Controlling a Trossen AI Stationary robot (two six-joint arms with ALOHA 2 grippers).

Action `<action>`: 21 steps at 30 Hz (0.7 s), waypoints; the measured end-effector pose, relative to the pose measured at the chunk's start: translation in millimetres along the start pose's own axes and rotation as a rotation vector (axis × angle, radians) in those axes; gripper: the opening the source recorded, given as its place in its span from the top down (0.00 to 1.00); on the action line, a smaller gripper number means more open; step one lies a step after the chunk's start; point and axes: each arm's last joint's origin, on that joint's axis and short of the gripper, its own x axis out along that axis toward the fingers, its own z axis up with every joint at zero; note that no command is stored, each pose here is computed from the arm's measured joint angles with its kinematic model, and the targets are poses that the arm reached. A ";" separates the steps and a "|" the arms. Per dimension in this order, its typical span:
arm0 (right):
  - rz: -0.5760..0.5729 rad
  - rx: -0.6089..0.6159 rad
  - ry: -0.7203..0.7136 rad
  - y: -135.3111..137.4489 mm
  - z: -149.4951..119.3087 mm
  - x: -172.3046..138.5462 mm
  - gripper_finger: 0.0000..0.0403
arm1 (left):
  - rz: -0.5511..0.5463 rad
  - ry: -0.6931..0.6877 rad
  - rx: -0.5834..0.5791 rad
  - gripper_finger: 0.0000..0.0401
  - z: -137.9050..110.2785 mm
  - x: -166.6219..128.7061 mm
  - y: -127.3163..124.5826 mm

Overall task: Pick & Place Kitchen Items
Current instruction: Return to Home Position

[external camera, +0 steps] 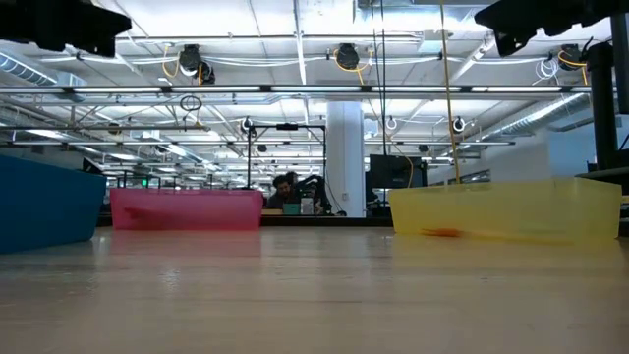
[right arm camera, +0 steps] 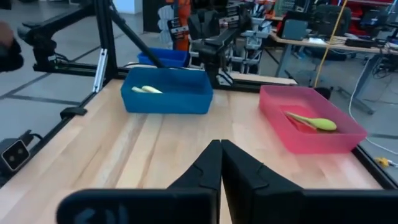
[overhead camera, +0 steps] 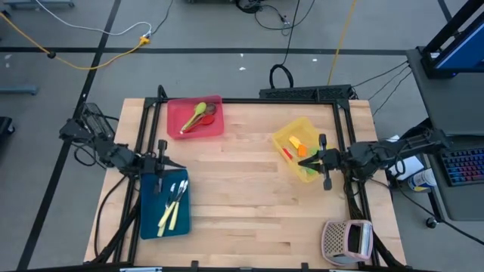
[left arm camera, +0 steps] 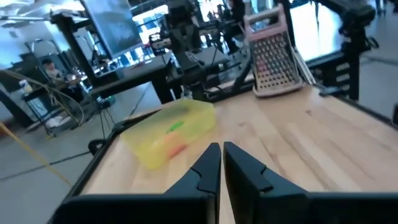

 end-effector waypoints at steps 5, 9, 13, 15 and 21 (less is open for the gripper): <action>-0.015 0.011 -0.007 -2.7 -19.1 -6.4 1.00 | -0.005 -0.034 -0.044 0.94 -15.2 3.5 -2.3; -0.028 0.058 -0.025 -4.9 -34.5 -11.6 1.00 | 0.037 -0.034 -0.054 0.94 -27.1 6.7 -2.2; -0.045 0.064 -0.047 -7.4 -48.9 -17.6 1.00 | 0.062 -0.062 -0.067 0.94 -37.0 9.7 -1.1; -0.054 0.067 -0.061 -8.7 -55.5 -20.3 1.00 | 0.029 -0.077 -0.065 0.94 -42.8 11.0 -2.0; -0.085 0.065 -0.096 -11.5 -77.5 -25.1 1.00 | 0.070 -0.092 -0.098 0.94 -58.4 13.4 1.1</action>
